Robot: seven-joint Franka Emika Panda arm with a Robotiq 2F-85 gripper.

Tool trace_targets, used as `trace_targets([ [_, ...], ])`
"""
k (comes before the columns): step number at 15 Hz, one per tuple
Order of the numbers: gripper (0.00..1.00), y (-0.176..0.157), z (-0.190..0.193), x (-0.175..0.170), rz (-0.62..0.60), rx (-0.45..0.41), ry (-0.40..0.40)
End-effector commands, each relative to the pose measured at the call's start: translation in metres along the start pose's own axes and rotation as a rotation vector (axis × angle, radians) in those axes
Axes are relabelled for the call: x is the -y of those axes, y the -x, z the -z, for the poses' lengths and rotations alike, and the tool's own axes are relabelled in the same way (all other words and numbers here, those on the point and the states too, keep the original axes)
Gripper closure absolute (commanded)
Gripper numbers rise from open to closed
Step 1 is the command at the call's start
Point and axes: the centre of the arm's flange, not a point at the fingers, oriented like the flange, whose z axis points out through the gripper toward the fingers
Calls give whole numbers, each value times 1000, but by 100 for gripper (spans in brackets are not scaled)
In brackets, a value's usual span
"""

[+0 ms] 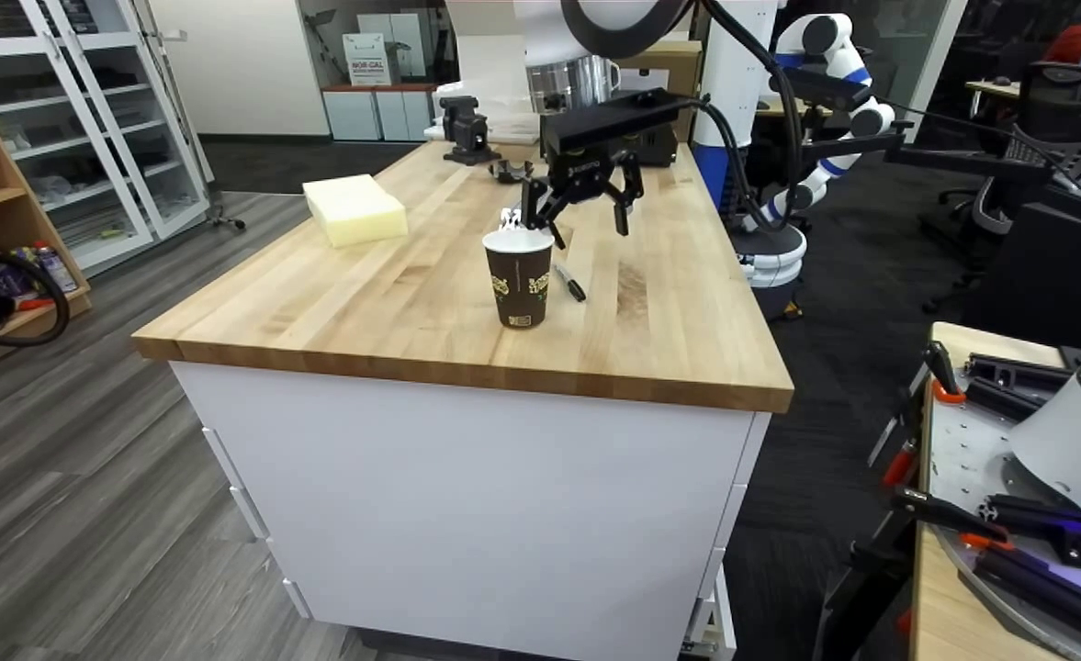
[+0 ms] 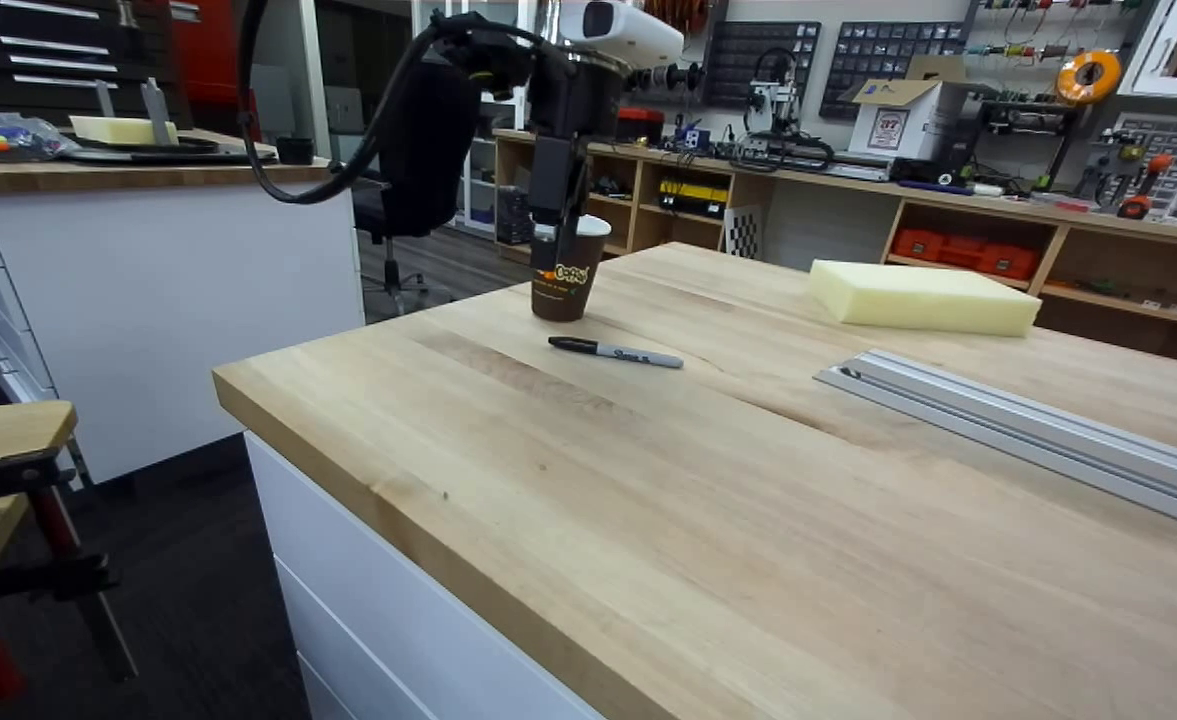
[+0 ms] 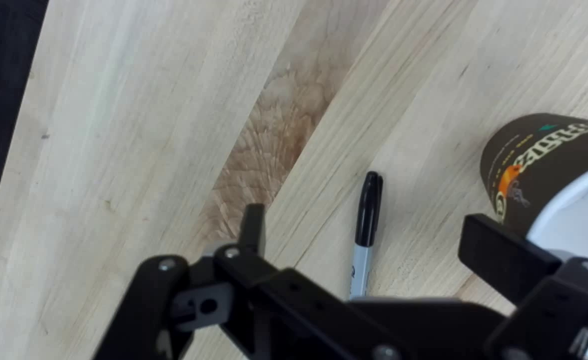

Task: Pick up the pen from the countertop and put it in the brown cup

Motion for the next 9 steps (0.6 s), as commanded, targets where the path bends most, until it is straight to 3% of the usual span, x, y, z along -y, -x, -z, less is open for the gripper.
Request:
trace_targets([
  [1, 0, -13, 18, -12, -2, -14, -50],
  [5, 0, -18, 54, -16, 47, -22, -51],
  [9, 0, -30, 54, -25, 27, -59, -116],
])
